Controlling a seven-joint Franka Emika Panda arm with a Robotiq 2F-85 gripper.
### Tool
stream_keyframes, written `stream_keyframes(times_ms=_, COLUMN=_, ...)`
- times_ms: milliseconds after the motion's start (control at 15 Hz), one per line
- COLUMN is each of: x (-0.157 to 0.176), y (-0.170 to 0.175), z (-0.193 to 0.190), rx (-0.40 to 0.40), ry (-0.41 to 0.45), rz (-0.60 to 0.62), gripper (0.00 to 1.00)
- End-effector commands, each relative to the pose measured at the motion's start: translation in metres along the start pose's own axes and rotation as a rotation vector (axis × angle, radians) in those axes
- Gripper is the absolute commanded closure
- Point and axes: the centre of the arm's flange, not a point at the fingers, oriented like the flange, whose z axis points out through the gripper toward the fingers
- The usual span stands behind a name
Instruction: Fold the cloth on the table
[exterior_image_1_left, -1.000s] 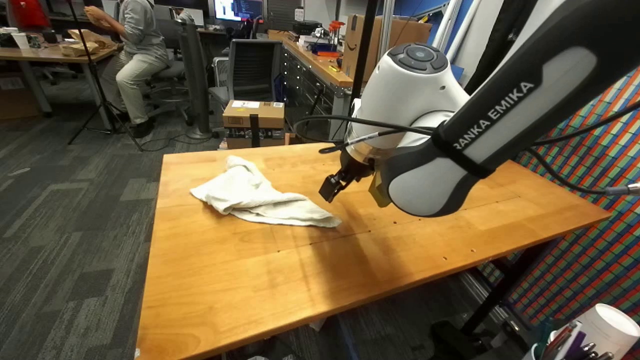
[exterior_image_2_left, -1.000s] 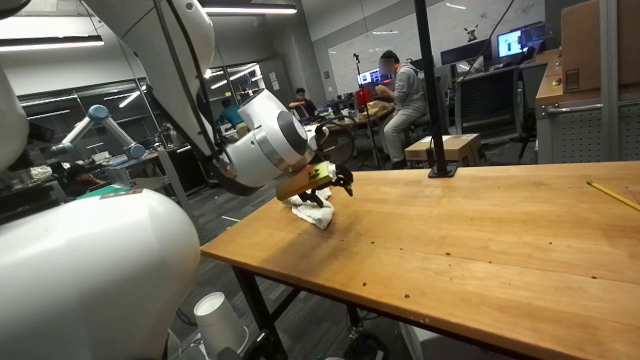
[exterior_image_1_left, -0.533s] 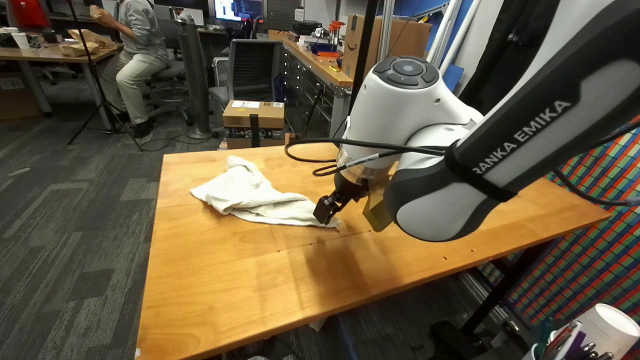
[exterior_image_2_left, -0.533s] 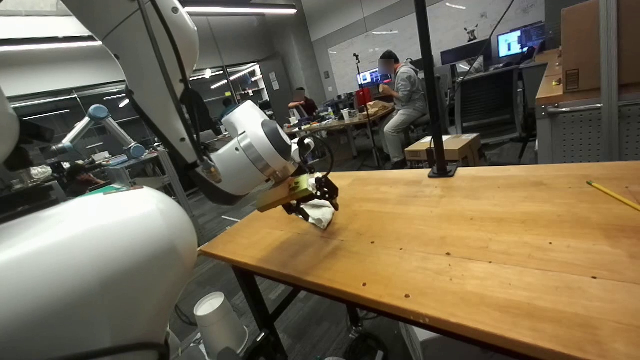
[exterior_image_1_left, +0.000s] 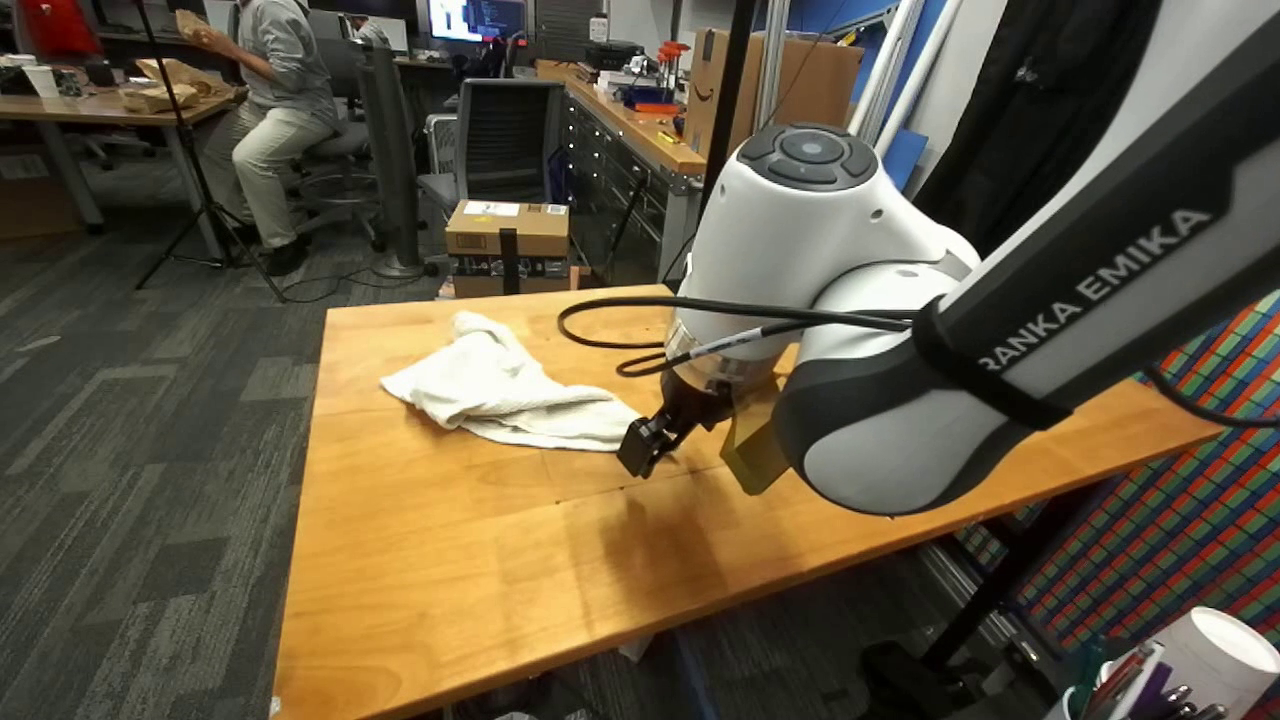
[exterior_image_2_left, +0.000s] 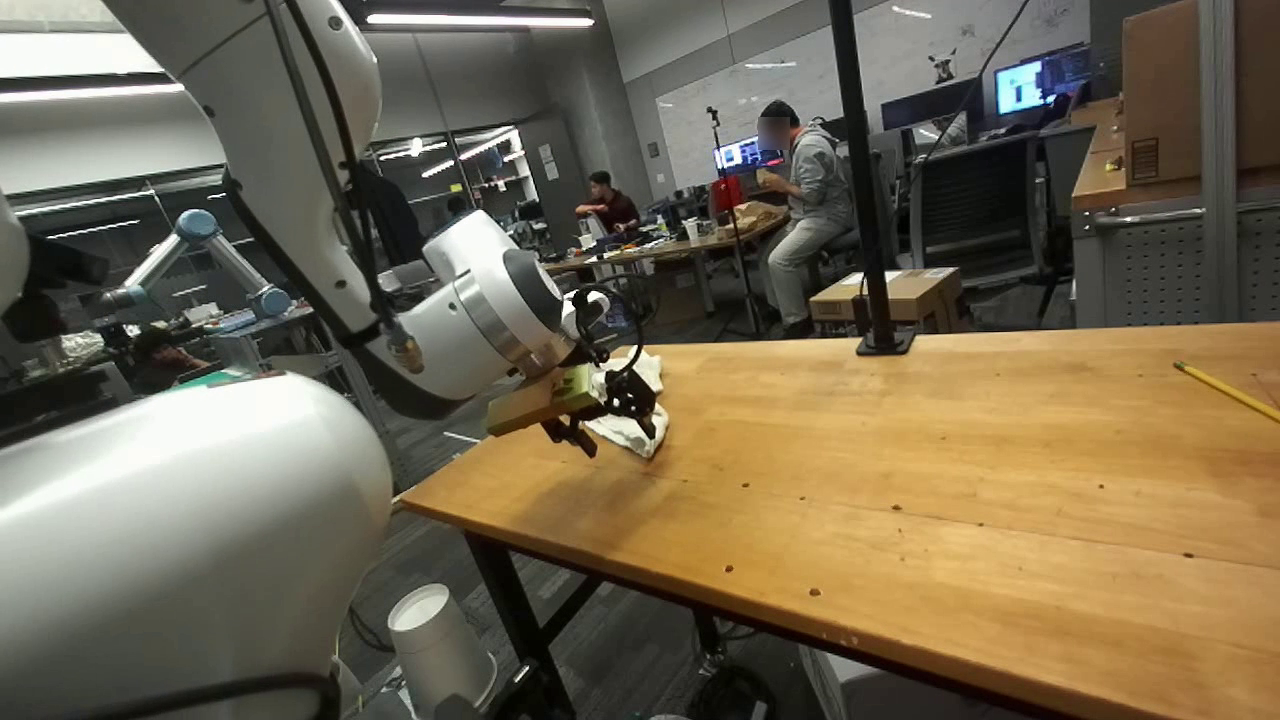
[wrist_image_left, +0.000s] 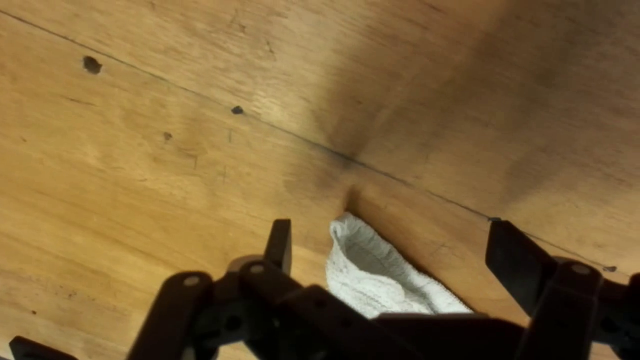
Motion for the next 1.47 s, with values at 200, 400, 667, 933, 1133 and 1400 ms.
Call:
stream_keyframes(times_ms=200, x=0.005, y=0.01, z=0.001, rx=0.045, ry=0.039, rz=0.016, gripper=0.0)
stream_keyframes(times_ms=400, x=0.014, y=0.01, z=0.003, rx=0.057, ry=0.062, rz=0.021, gripper=0.0)
stream_keyframes(times_ms=667, x=0.019, y=0.004, z=0.007, rx=0.081, ry=0.074, rz=0.033, gripper=0.0)
stream_keyframes(times_ms=933, x=0.022, y=0.002, z=0.012, rx=0.102, ry=0.085, rz=0.044, gripper=0.0)
stream_keyframes(times_ms=1133, x=0.024, y=0.006, z=0.016, rx=0.111, ry=0.088, rz=0.059, gripper=0.0)
stream_keyframes(times_ms=1400, x=0.023, y=0.015, z=0.022, rx=0.116, ry=0.088, rz=0.072, gripper=0.0)
